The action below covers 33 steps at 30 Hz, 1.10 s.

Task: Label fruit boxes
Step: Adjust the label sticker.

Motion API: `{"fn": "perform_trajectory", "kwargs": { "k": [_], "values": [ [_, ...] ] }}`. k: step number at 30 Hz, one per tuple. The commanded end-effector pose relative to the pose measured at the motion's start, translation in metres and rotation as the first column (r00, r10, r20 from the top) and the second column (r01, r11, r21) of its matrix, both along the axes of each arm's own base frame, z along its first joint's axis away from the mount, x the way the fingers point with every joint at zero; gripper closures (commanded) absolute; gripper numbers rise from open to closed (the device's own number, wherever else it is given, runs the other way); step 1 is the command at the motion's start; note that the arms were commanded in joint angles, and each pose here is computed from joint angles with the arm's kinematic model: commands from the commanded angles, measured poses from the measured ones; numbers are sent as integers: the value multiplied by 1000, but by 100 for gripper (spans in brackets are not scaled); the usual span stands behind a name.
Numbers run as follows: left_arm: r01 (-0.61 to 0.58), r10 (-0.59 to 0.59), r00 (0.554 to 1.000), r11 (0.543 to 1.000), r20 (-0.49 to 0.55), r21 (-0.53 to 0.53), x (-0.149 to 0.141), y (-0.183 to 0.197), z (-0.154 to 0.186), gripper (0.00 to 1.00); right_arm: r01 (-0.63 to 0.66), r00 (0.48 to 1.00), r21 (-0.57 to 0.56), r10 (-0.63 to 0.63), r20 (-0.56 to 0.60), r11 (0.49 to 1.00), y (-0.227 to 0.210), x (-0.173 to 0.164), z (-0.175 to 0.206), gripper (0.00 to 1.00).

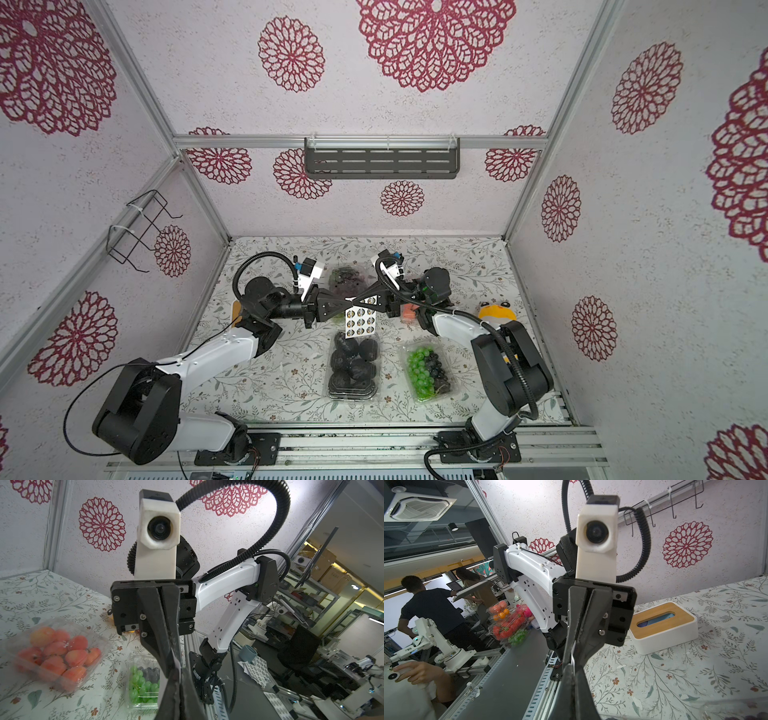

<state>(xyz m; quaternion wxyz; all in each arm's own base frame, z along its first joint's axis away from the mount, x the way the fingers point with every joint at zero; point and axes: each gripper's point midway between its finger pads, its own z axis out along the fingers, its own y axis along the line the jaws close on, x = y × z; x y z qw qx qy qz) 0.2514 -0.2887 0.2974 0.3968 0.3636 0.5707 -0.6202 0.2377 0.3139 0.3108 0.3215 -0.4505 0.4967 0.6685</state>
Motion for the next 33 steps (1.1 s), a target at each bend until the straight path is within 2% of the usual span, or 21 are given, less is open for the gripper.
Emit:
{"fn": "perform_trajectory", "kwargs": {
  "k": [1,4,8,16,18,23,29,33],
  "values": [
    [11,-11,1000,1000,28,-14,-5,0,6,74,3,996,69,-9,86,998,-4,-7,28,100],
    [-16,16,999,1000,35,-13,-4,2,4,61,9,996,71,-15,86,997,-5,-6,29,100],
    [-73,72,997,996,36,44,3,2,-9,48,10,996,72,-16,85,997,-4,-6,30,100],
    [-165,159,986,979,57,122,9,-7,-34,49,38,995,74,-44,89,997,-3,-2,33,100],
    [-170,163,984,978,64,122,8,-7,-34,52,55,994,63,-60,90,997,-1,1,30,100],
    [-173,165,983,980,77,101,7,-7,-31,77,86,991,45,-90,95,995,-1,5,26,100],
    [-189,181,980,977,84,103,6,-8,-30,93,118,987,24,-119,105,993,3,8,22,100],
    [-192,183,979,976,88,99,6,-9,-27,98,109,988,13,-109,106,994,6,6,18,100]
  ]
}}
